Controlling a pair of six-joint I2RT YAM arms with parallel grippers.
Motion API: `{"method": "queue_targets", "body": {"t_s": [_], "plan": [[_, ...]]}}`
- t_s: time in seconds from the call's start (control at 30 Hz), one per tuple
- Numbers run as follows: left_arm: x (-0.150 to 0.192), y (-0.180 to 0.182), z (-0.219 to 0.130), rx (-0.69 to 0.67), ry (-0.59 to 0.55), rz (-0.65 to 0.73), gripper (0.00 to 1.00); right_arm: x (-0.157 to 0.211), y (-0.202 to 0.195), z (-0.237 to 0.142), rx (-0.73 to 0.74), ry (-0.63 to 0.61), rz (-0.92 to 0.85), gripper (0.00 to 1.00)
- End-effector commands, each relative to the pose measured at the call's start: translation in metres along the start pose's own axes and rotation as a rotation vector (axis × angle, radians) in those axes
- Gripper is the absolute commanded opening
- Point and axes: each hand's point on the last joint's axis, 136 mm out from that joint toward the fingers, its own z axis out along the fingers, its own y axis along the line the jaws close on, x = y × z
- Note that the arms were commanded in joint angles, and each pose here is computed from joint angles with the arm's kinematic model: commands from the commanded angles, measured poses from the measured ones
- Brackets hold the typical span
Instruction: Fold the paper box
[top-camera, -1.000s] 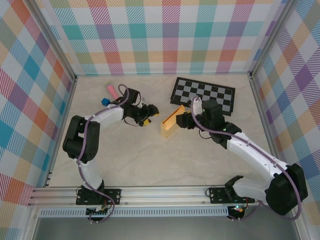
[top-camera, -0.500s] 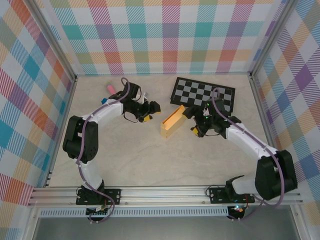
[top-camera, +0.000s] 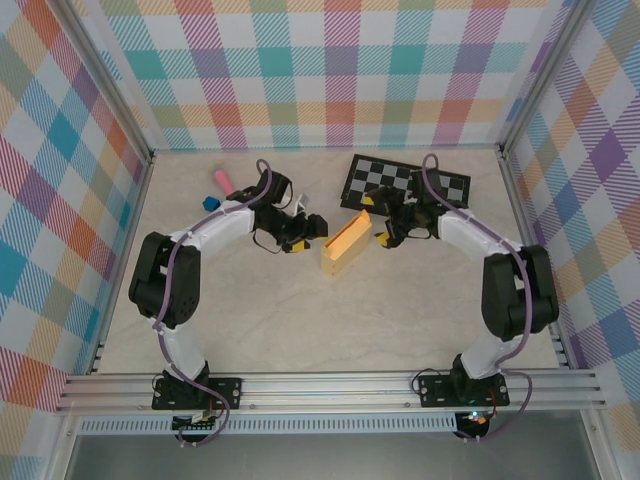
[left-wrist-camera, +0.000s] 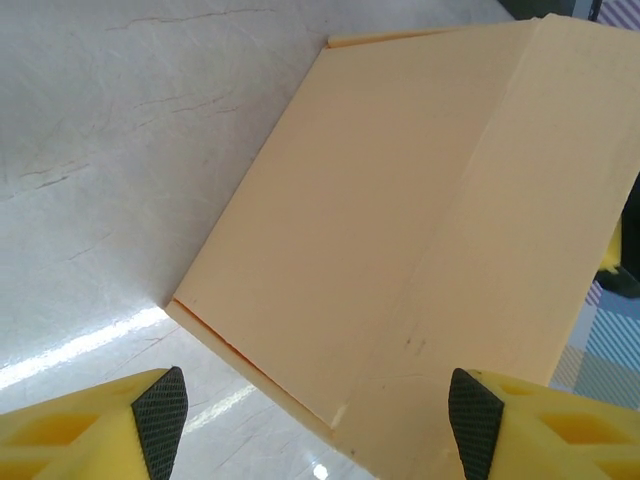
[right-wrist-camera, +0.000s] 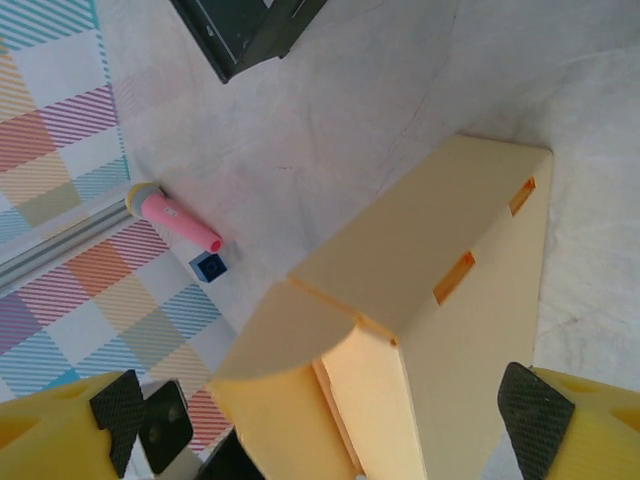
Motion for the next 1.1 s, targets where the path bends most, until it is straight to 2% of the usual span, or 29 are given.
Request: {"method": "queue_targets", "body": {"t_s": [0.0,0.37,0.5,0.97,1.07], "plan": [[0.005,-0.014,0.004,-0.001,0.025,0.054,0.72,0.005,0.014,0.002,-0.014,0.022,-0.005,0.92],[0.013,-0.016,0.010,-0.026,0.051,0.084,0.72,-0.001,-0.001,0.017,0.000,0.017,0.009,0.72],[0.013,-0.012,0.012,-0.037,0.059,0.083,0.72,0.000,0.004,0.019,-0.007,0.014,-0.027,0.68],[0.016,-0.013,0.015,-0.050,0.088,0.103,0.72,0.007,-0.004,0.028,0.027,0.040,-0.125,0.71],[0.016,-0.013,0.017,-0.049,0.092,0.103,0.72,0.008,0.000,0.031,0.011,0.054,-0.136,0.77]]}}
